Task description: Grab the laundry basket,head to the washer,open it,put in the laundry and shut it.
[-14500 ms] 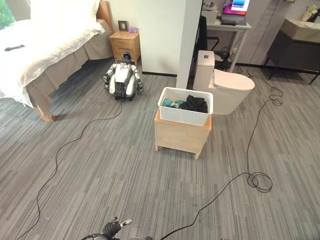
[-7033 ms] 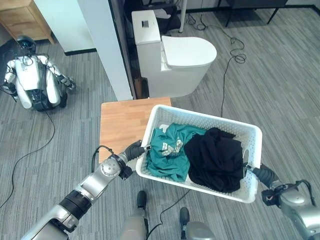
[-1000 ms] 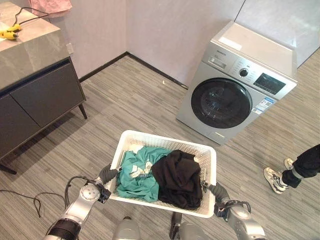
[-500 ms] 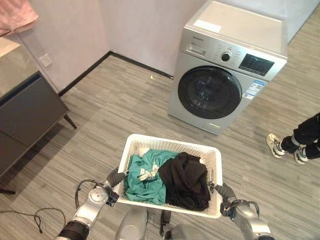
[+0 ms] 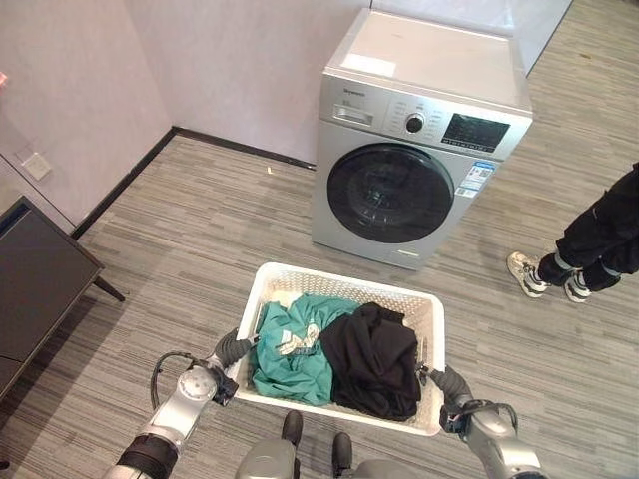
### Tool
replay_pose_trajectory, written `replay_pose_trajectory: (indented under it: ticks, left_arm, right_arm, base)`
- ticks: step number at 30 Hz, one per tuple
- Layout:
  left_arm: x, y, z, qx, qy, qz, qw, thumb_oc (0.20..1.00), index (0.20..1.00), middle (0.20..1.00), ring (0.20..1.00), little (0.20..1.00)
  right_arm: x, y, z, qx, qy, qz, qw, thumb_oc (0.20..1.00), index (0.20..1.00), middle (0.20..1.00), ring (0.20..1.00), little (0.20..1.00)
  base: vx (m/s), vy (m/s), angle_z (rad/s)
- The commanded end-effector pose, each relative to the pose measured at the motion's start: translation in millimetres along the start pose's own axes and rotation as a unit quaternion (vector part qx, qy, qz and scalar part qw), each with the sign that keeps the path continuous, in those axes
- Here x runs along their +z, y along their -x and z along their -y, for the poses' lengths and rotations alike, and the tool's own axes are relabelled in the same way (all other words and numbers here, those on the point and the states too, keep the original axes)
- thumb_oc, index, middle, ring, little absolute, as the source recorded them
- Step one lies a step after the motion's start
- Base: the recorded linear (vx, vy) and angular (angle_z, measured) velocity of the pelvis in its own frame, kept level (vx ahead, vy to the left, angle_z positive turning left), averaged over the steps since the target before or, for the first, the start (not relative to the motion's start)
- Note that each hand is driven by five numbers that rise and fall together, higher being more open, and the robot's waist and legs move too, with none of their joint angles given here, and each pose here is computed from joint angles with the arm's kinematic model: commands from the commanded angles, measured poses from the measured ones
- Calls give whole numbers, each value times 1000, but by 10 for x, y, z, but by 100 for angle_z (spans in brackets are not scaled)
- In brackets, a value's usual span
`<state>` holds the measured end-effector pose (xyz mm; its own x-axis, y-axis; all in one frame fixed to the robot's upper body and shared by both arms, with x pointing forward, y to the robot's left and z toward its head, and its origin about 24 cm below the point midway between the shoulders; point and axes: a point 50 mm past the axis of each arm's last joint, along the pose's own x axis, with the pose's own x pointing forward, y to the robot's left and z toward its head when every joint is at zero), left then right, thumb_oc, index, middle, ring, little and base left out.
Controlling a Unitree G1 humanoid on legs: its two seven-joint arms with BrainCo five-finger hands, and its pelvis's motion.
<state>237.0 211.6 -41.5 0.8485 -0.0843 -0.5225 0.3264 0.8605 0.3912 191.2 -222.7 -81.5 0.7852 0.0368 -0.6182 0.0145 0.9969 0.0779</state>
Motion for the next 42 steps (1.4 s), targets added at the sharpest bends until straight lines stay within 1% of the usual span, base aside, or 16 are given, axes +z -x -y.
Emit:
replay_pose_trajectory:
  ticks: [1,3,4,8,13,17,23,27,30,34,37,38,42]
  left_arm:
    - [180,53,-448,74,26,58,995,200,200,200,200,200]
    - [157,62,-450,74,27,55,995,200,200,200,200,200]
    - [589,188,-202,74,-6,186,980,200,200,200,200,200]
    - [531,199,-194,75,-2,176,981,200,200,200,200,200]
    - [430,220,-187,75,4,159,984,200,200,200,200,200]
    - [396,251,-257,86,12,156,984,200,200,200,200,200]
    - [421,282,-357,104,19,161,981,200,200,200,200,200]
    - [490,290,-440,128,21,173,976,200,200,200,200,200]
    - [489,301,-450,133,19,175,975,200,200,200,200,200]
    - [582,258,-522,152,5,187,970,200,200,200,200,200]
    - [580,262,-540,154,-4,188,970,200,200,200,200,200]
    - [570,263,-580,160,-13,183,970,200,200,200,200,200]
    - [557,309,-650,167,-26,180,969,200,200,200,200,200]
  right_arm:
    - [117,200,527,-89,16,41,995,200,200,200,200,200]
    - [115,197,517,-85,20,39,995,200,200,200,200,200]
    - [392,233,491,-98,160,84,979,200,200,200,200,200]
    - [381,225,476,-96,160,83,979,200,200,200,200,200]
    - [506,266,493,-106,164,110,975,200,200,200,200,200]
    - [778,367,542,-123,175,167,962,200,200,200,200,200]
    - [970,492,592,-145,205,203,946,200,200,200,200,200]
    - [1125,536,610,-159,224,227,934,200,200,200,200,200]
    - [1183,519,560,-151,227,241,931,200,200,200,200,200]
    - [1280,386,412,-146,216,260,930,200,200,200,200,200]
    - [1243,359,349,-133,208,259,934,200,200,200,200,200]
    - [1196,316,278,-117,207,252,938,200,200,200,200,200]
    - [1142,293,229,-108,201,243,943,200,200,200,200,200]
  base:
    - [0,0,0]
    - [42,28,-3]
    - [48,30,19]
    - [29,9,29]
    - [26,-45,-26]
    - [23,-127,-3]
    - [38,-205,-22]
    - [163,-26,-31]
    - [328,124,-40]
    - [364,187,-53]
    - [368,270,-48]
    - [266,217,-48]
    - [291,278,-57]
